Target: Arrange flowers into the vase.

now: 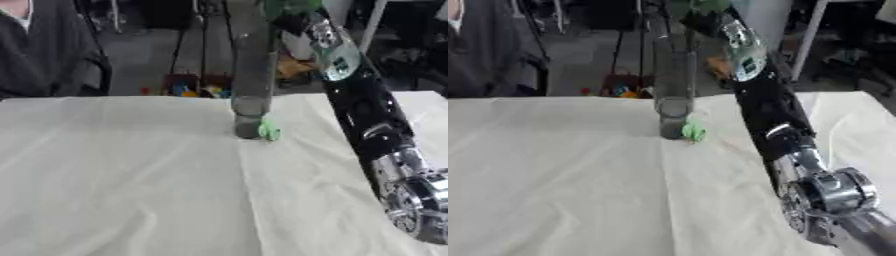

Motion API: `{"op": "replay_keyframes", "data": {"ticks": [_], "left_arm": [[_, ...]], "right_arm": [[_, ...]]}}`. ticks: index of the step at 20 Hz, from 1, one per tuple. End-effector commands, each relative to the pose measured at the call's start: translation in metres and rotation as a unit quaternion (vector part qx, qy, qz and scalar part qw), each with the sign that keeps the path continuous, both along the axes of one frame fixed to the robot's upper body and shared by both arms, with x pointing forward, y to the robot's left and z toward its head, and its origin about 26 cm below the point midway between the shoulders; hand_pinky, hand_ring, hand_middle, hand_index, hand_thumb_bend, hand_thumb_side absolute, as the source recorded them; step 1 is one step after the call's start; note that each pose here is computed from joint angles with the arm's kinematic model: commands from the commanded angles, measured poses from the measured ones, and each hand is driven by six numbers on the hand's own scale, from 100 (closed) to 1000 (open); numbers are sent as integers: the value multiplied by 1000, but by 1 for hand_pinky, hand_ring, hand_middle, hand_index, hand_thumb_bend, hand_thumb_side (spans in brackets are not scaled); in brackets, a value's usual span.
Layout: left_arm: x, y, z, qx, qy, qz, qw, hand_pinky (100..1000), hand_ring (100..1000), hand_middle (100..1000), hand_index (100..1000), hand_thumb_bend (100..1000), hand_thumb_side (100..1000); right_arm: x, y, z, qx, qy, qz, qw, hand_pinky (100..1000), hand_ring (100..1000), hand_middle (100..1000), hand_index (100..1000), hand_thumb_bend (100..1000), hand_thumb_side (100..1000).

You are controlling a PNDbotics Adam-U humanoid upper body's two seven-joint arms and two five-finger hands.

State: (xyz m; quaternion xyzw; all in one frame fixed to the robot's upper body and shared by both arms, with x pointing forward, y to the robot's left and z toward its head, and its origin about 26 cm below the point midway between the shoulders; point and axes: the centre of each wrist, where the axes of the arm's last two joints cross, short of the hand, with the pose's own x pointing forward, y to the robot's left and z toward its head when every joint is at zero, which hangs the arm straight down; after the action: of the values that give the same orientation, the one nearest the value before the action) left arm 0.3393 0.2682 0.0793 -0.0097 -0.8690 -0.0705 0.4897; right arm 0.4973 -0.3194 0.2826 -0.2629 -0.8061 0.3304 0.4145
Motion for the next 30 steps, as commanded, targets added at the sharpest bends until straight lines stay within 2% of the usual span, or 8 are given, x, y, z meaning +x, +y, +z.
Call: {"op": "replay_keyframes", "data": {"ticks": [1,6,12,13,19,25,30], "left_arm": [[1,7,7,9,-12,5,1000,920,677,755,641,1000,517],[0,7,7,9,-11,5,1000,920,677,755,641,1000,517],[0,7,6,9,-10,6,1000,920,677,755,641,1000,516],[0,7,6,9,-10,6,1000,921,677,755,641,1000,517],[0,8,5,8,-9,6,1000,921,676,755,640,1000,517],[0,8,4,8,-8,8,1000,921,676,756,640,1000,517],[-1,9,4,7,-7,8,1000,922,677,757,641,1000,517]], "right_arm": [[-3,-12,15,20,-3,-12,1000,889,1000,875,899,100,877],[-1,-16,8,53,31,-21,998,904,1000,904,920,100,925],[0,-16,6,50,46,-18,998,912,1000,920,954,100,936],[0,-16,5,45,49,-16,998,919,1000,932,987,100,931],[0,-17,3,-24,58,8,998,1000,1000,1000,1000,100,905],[-1,-20,-3,-83,69,21,994,1000,1000,1000,1000,100,900],[-1,-26,-11,-109,84,14,990,1000,1000,1000,1000,100,925]]}}
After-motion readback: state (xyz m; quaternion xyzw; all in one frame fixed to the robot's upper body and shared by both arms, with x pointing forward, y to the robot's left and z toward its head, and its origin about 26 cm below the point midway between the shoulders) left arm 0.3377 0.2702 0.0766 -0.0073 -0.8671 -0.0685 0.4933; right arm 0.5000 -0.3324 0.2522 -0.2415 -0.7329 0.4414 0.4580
